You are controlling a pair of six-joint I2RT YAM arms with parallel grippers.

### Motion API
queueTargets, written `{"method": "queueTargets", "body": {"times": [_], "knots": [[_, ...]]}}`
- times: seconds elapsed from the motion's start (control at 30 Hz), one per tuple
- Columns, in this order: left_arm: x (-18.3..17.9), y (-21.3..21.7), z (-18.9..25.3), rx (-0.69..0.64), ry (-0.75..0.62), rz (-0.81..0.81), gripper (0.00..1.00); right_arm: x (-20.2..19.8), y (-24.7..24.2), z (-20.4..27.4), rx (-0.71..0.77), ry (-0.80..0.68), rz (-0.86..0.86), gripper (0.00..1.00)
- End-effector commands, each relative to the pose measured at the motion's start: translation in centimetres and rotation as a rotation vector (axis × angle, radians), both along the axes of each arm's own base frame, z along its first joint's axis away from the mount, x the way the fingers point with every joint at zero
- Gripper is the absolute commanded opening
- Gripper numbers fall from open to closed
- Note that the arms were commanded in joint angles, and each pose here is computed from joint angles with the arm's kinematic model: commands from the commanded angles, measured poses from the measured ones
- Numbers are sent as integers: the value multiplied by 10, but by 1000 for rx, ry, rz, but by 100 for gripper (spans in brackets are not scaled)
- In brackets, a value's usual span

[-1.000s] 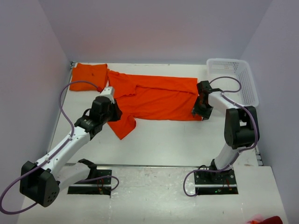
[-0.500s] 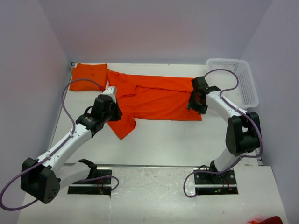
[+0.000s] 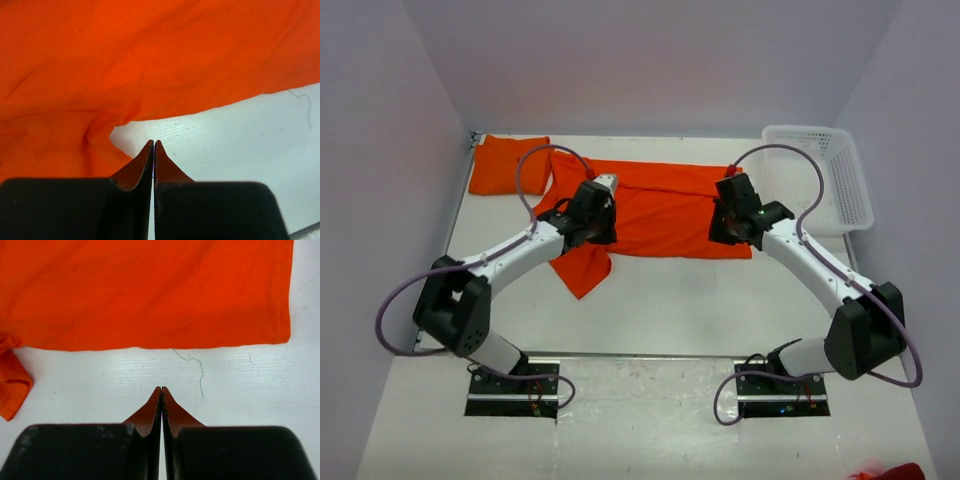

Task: Fold and stack the t-shirts
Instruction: Grap the side of the flattened tshirt closest away from the robot with both arms

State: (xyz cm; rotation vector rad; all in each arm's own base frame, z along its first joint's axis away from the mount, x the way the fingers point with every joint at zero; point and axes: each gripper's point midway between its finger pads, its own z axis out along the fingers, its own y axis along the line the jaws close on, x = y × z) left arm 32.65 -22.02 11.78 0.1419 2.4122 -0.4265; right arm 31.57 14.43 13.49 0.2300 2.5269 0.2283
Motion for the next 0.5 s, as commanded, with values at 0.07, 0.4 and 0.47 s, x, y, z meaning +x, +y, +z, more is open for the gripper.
{"method": "queueTargets", "body": {"times": [0.07,0.4,0.47], "knots": [[41,-29,-14,3,-12,-27,0,-13,-8,11,0,-61,20,0],[53,-46,-87,73,95,-47,0,-20,-18,5,-44,-42,5,0],[48,-43,-97,83,119,-39,0,-19,-18,7,-37,-45,2,0]]}}
